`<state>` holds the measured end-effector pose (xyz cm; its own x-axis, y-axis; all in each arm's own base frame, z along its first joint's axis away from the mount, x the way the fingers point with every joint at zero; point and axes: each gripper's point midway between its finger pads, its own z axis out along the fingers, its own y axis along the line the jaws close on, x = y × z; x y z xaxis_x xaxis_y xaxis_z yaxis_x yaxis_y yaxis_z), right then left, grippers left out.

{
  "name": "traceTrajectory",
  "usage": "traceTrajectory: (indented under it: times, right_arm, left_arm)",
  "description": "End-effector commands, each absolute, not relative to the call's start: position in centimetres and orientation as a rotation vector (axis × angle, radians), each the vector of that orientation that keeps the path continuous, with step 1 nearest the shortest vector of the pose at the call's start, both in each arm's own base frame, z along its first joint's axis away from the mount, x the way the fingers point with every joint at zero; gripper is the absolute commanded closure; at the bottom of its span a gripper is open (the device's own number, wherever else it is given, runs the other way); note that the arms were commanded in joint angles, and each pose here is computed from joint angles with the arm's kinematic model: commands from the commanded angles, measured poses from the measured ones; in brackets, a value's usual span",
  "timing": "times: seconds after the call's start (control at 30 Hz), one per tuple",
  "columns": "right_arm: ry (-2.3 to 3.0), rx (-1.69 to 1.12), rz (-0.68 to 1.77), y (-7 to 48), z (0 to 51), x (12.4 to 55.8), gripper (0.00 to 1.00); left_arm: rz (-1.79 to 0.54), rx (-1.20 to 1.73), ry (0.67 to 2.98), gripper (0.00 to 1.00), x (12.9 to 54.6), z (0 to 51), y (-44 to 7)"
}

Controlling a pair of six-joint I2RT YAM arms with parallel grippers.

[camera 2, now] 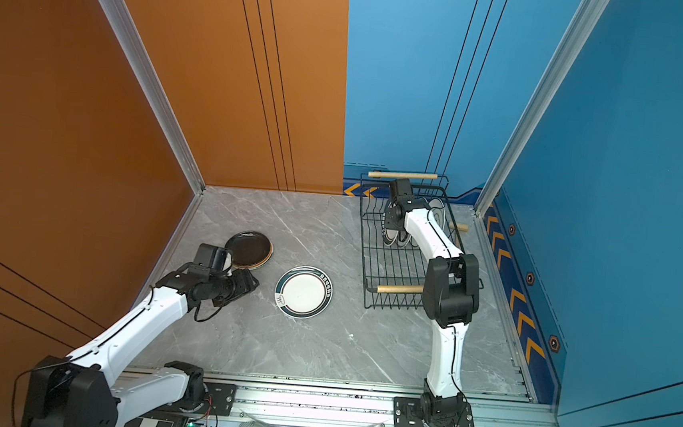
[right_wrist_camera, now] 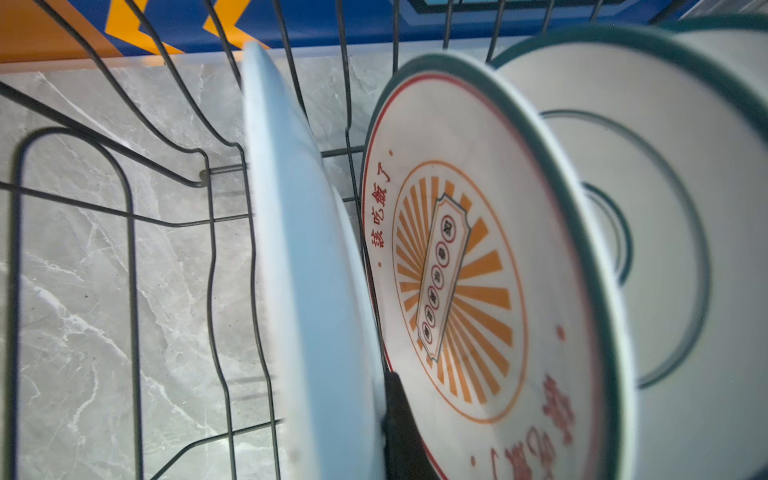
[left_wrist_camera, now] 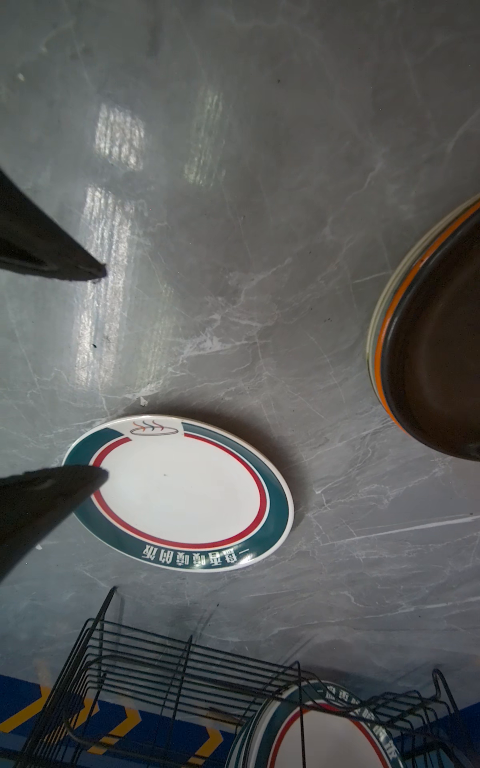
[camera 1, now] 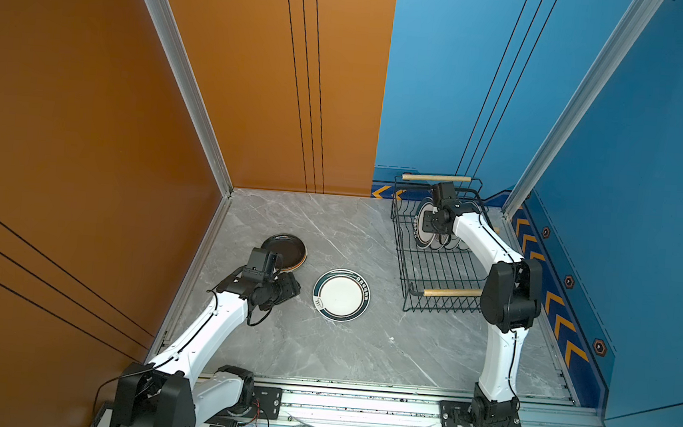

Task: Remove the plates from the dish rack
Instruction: 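Grasp the next green-rimmed plate in the rack with the right gripper, then lift the plate out toward the left gripper while the left gripper reaches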

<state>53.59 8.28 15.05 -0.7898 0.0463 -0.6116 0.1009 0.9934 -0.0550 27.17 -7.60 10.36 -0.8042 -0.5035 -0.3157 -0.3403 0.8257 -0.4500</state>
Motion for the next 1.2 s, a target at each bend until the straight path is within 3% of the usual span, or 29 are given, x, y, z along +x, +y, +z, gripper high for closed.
traceTrajectory:
  times: [0.0,0.3,0.63,0.8,1.17]
  right_arm:
    - [2.335,0.096,-0.118,8.4,20.4,54.3,0.96]
    - [2.207,0.094,-0.182,8.3,25.9,52.9,0.98]
    - [1.922,0.066,-0.100,10.9,36.0,46.4,0.98]
    - [1.908,0.101,0.264,13.2,36.8,43.5,0.98]
    - [2.042,0.181,1.167,22.2,32.0,41.1,1.00]
  left_arm:
    - [-0.544,-0.628,2.591,0.29,26.9,10.0,-7.7]
    - [-0.554,-0.619,2.583,0.29,27.1,10.4,-7.8]
    - [-0.581,-0.578,2.559,0.28,28.1,11.9,-8.5]
    - [-0.623,-0.544,2.534,0.28,28.7,12.8,-9.3]
    - [-0.793,-0.440,2.438,0.28,31.1,15.8,-12.4]
